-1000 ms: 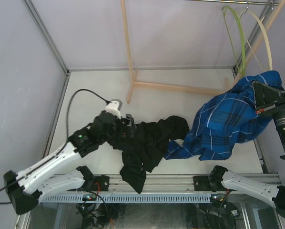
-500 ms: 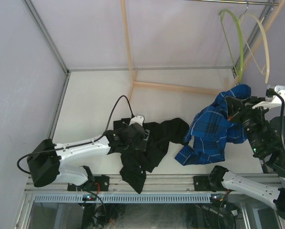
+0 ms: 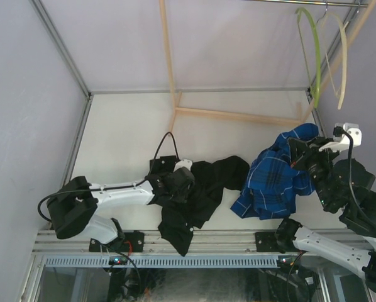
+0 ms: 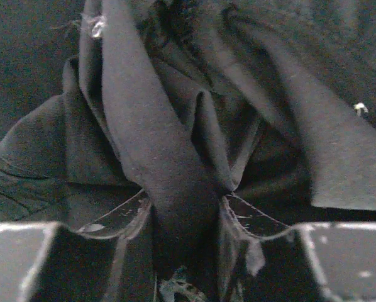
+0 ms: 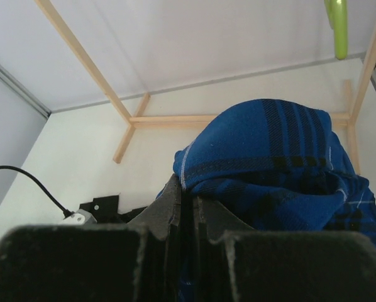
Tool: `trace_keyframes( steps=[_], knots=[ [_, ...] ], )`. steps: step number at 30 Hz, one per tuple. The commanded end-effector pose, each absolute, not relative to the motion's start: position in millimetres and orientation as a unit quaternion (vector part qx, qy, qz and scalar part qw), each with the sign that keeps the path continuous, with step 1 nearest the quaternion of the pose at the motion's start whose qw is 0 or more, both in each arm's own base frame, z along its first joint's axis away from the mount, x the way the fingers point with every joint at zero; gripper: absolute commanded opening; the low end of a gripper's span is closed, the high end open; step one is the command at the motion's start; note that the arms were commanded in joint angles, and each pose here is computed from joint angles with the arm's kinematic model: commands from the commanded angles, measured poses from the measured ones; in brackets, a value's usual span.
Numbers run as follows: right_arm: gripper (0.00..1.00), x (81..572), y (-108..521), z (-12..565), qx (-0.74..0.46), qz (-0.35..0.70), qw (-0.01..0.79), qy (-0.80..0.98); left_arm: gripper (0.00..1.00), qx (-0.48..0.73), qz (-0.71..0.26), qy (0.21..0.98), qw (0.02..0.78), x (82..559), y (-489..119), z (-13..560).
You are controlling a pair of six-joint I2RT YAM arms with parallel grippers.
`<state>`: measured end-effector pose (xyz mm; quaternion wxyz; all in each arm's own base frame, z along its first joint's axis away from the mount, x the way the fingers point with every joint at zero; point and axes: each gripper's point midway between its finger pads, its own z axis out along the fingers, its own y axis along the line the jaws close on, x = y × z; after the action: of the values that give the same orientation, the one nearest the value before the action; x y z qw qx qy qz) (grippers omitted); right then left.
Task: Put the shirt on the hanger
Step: Pick up the shirt from the center of the board, then place the shirt at the center of the board.
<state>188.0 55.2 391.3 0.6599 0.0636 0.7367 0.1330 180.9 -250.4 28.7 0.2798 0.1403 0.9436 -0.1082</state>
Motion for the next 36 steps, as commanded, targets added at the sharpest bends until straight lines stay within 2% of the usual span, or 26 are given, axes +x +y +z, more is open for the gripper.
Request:
trace_keyframes(
  steps=[1,4,5,11,20,32,33,34,36],
  knots=[
    [0.00,184,48,401,0.100,0.163,0.671,0.717,0.30,0.126,-0.086,0.944,0.291,187,-243,40],
    [0.00,184,49,392,0.102,0.163,0.664,0.722,0.06,0.094,-0.085,0.942,0.310,202,-228,58],
    [0.00,184,51,387,0.100,0.162,0.661,0.726,0.01,0.077,-0.086,0.944,0.309,208,-219,63],
    [0.00,189,67,363,0.088,0.166,0.642,0.743,0.00,-0.045,-0.112,0.927,0.355,253,-139,121],
    [0.00,198,85,349,0.075,0.174,0.632,0.751,0.00,-0.178,-0.049,0.867,0.462,287,-15,252],
    [0.00,198,101,335,0.064,0.197,0.613,0.762,0.00,-0.242,-0.051,0.816,0.522,363,35,339],
    [0.00,198,103,334,0.062,0.201,0.610,0.764,0.01,-0.242,-0.052,0.816,0.522,369,36,342],
    [0.00,197,104,333,0.061,0.205,0.608,0.764,0.10,-0.243,-0.051,0.816,0.522,373,37,344],
    [0.00,195,112,331,0.048,0.219,0.603,0.766,0.40,-0.248,-0.051,0.819,0.514,379,37,338]
  ],
)
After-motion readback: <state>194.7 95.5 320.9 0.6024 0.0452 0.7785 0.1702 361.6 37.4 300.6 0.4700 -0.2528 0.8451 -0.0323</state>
